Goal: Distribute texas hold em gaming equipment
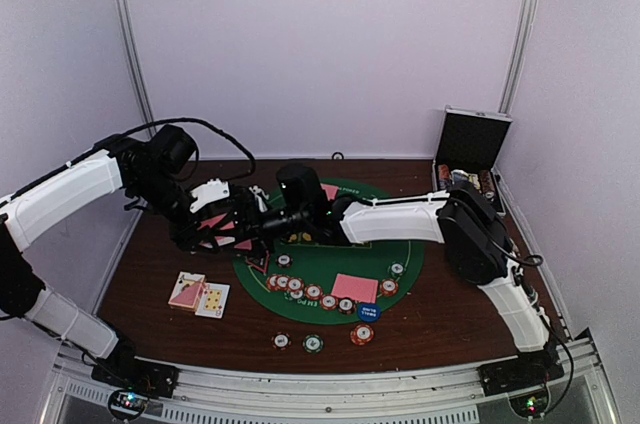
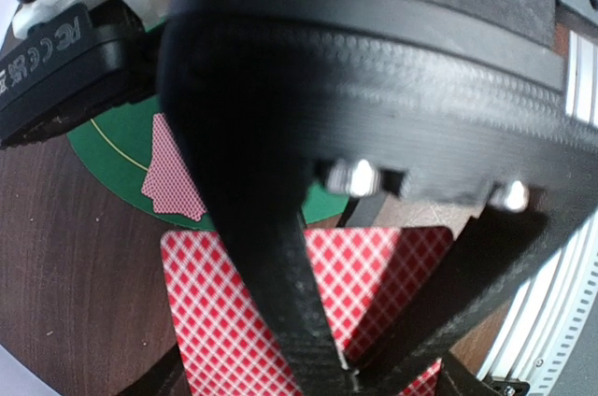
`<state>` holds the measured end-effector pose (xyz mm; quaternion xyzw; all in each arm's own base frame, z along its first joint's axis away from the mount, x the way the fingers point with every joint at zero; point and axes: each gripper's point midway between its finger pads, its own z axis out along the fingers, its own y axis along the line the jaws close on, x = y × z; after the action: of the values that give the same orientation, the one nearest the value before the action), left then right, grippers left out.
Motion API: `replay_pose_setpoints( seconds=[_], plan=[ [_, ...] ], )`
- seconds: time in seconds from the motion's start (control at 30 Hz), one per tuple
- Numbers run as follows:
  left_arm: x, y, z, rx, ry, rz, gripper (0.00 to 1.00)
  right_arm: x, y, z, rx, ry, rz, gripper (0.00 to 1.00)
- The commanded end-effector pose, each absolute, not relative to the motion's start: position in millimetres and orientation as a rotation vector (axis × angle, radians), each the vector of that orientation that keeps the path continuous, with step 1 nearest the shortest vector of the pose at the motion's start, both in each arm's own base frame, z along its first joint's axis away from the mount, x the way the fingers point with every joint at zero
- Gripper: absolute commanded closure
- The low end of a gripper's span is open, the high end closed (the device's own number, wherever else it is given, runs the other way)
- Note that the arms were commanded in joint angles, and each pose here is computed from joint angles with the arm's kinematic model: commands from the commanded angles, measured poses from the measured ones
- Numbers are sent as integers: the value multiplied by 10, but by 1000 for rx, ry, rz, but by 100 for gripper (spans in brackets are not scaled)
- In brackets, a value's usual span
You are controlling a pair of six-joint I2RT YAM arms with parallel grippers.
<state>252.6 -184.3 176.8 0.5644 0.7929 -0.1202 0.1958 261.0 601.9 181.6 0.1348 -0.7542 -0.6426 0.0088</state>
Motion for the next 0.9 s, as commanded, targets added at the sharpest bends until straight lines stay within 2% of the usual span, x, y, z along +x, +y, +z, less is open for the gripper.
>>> replay_pose_setpoints(
  seconds=[0.0, 0.4, 0.8, 0.87],
  plan=[
    [2563, -1896, 1913, 1560, 2172, -350, 100, 2805, 5826, 1721, 349, -2453, -1940, 35],
    [2550, -1883, 1908, 1563, 2170, -345, 100, 2858, 5667, 1722, 371, -2511, -1892, 40],
    [2557, -1873, 1866, 1570, 2182, -337, 100, 2854, 5577, 2214, 407, -2502, -2004, 43],
    [2560, -1869, 1861, 1571, 2185, -334, 100, 2843, 5549, 2274, 400, -2498, -2024, 46]
  ],
)
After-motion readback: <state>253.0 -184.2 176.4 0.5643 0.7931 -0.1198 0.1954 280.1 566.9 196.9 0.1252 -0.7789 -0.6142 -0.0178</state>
